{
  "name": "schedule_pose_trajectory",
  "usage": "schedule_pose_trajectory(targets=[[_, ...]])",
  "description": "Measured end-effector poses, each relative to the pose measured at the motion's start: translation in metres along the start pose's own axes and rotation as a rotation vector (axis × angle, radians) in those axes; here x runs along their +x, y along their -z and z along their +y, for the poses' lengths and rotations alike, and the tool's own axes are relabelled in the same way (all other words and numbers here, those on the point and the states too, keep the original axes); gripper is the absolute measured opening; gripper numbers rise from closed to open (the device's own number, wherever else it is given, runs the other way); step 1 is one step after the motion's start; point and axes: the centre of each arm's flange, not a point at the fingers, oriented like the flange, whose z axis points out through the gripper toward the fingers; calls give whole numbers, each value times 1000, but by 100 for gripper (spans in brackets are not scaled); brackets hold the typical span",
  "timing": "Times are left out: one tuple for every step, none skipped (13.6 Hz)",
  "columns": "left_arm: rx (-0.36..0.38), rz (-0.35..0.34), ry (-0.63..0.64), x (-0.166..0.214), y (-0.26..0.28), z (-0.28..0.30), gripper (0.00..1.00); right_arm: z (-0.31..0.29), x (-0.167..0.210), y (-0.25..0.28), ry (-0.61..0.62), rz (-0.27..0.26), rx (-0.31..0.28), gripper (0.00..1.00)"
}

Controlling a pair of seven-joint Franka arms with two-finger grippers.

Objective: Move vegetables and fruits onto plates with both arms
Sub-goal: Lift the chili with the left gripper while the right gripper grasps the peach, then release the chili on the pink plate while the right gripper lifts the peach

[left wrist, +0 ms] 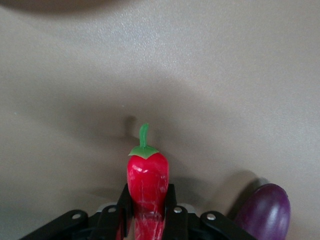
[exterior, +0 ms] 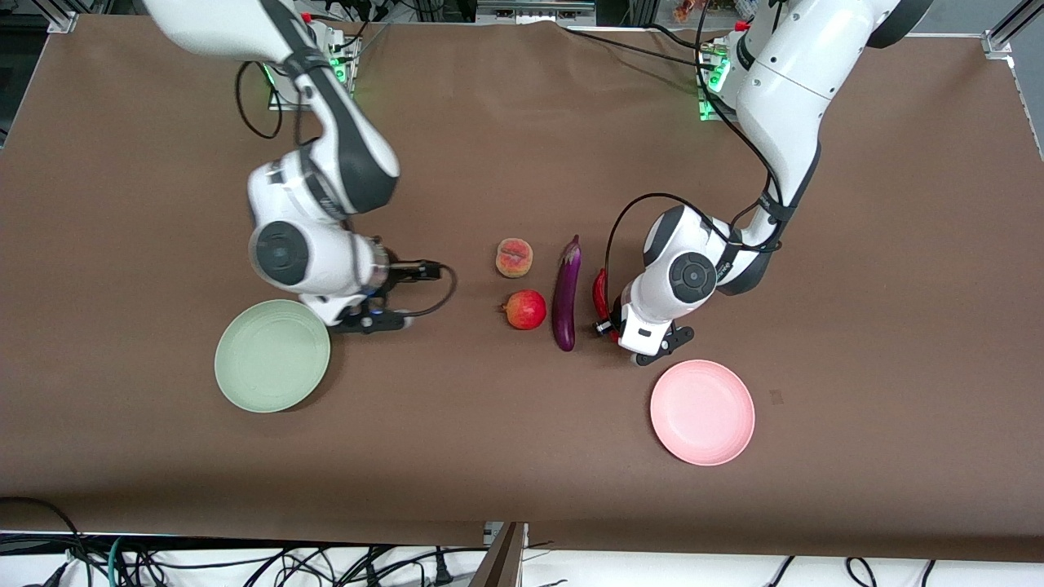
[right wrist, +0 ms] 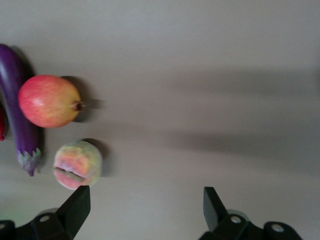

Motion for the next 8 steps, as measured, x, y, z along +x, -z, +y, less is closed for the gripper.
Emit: schedule_pose_trajectory(targets=[[11,-4,5,3,2,-2,29,-18,-5,-12,-12,10,0,100],[36,-6,5,9,8,-6,29,-34,-9,-22,-26,21,1,100],[74,3,-12,18,21,-9,28,-49,-13,-33,-39,35,4,100],[121,18,-43,26,41,-10,28,-62,-17,-43,-52,49,7,100],[166,41,-81,32,65,-8,28,-74,-20,-53,-61,63,12,100],[199,73,-120,37,89,-5,28,-83,-23,-63,-67,75,17,100],[224,117,-166,42,110,-1,28,-91,-25,-74,-64,85,20,100],[252,176,-239,47,127,4,28,-98,-27,-85,-60,93,22,100]])
